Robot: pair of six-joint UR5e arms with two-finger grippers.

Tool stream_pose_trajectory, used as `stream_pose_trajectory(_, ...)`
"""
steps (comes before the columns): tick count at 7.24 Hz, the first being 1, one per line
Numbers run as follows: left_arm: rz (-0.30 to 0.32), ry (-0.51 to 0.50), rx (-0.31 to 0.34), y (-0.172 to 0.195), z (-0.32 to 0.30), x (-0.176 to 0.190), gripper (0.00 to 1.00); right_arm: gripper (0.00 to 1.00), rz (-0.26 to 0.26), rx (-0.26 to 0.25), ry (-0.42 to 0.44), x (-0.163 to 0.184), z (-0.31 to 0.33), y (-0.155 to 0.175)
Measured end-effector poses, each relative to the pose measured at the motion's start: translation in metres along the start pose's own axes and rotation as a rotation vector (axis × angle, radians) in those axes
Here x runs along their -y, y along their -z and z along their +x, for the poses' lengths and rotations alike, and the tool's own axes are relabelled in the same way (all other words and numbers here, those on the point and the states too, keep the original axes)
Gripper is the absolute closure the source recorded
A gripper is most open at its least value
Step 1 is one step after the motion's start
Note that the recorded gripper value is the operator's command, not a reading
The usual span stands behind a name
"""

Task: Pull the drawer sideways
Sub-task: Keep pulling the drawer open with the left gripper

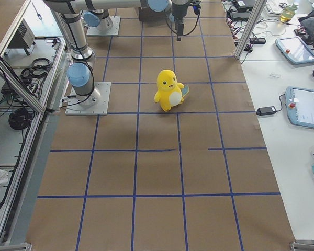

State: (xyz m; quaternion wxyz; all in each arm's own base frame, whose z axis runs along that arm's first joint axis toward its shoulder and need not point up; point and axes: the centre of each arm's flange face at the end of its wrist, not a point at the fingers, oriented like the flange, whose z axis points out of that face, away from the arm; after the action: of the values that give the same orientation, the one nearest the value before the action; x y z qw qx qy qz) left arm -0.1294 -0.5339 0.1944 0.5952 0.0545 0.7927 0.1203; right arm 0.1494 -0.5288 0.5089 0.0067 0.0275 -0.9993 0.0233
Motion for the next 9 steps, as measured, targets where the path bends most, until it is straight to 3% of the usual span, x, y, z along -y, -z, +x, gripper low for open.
stream_pose_trajectory(9,0.036,0.005,-0.031,0.034,0.006,-0.006,0.68,0.0,0.0,0.0,0.0,0.0,0.0,0.0)
